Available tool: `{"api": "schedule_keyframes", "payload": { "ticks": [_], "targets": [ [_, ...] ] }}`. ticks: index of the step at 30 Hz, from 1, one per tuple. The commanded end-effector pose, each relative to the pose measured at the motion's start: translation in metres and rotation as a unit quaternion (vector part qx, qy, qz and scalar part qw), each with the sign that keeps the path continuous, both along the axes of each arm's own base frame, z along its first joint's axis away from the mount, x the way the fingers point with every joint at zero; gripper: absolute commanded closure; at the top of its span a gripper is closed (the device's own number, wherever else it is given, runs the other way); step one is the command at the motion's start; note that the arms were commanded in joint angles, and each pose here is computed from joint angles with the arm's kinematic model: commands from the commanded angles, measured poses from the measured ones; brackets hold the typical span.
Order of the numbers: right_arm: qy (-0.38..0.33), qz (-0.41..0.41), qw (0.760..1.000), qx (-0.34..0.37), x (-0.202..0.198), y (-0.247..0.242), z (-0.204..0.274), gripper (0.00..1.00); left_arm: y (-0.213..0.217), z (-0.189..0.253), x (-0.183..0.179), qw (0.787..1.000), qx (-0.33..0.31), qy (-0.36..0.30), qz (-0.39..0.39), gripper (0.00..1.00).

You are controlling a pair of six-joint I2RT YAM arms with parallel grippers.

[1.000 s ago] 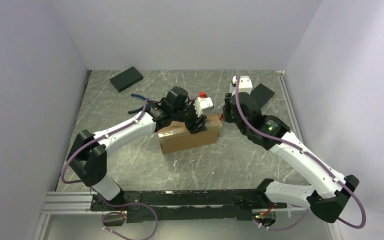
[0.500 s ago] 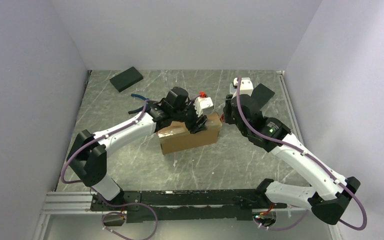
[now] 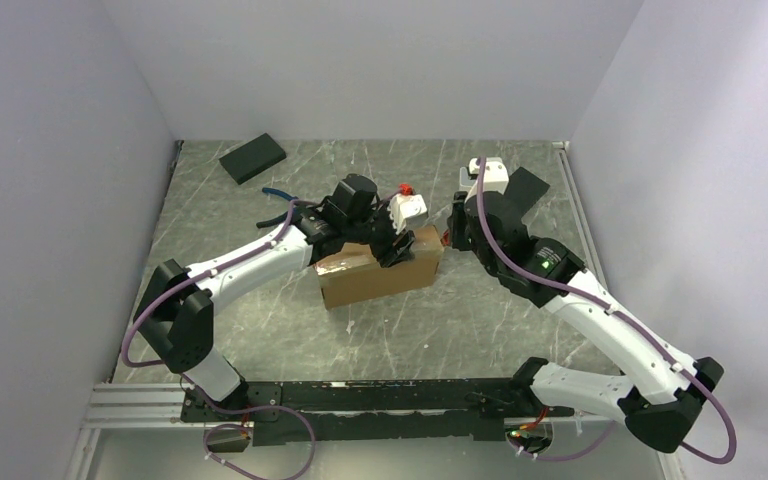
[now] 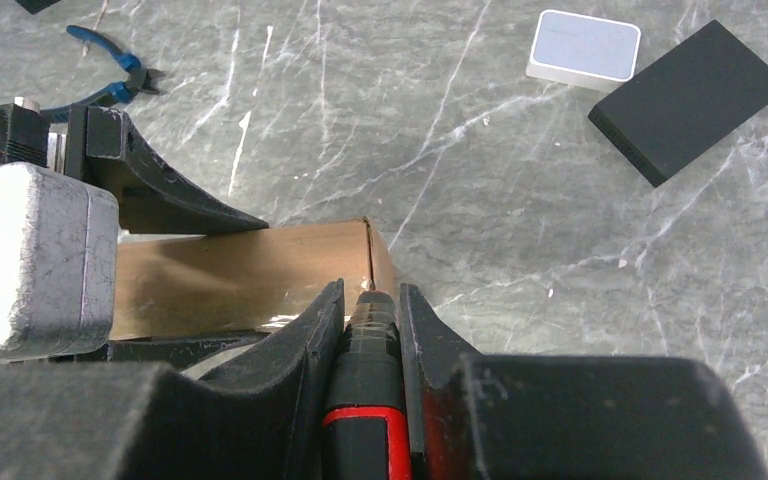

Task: Unpack the express box

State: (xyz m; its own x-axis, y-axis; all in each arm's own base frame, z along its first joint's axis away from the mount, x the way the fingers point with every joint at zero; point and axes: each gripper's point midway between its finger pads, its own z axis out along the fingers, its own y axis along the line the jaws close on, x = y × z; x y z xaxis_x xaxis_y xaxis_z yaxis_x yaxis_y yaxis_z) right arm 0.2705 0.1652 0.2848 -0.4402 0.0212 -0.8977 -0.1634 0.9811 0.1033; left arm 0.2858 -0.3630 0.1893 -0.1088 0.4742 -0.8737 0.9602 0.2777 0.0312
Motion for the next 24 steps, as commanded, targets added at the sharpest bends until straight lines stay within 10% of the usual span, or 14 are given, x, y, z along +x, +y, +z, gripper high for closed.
{"api": "schedule_keyframes", "payload": {
  "ticks": [1,24],
  "targets": [
    [0.034,0.032,0.999,0.011,-0.015,0.011,-0.015,1.00,0.022,-0.027,0.029,0.996,0.056,-0.024,0.068,0.65],
    [0.016,0.025,0.999,0.027,-0.033,-0.001,0.013,1.00,0.023,-0.030,0.030,0.996,0.060,-0.022,0.068,0.66]
  ]
}}
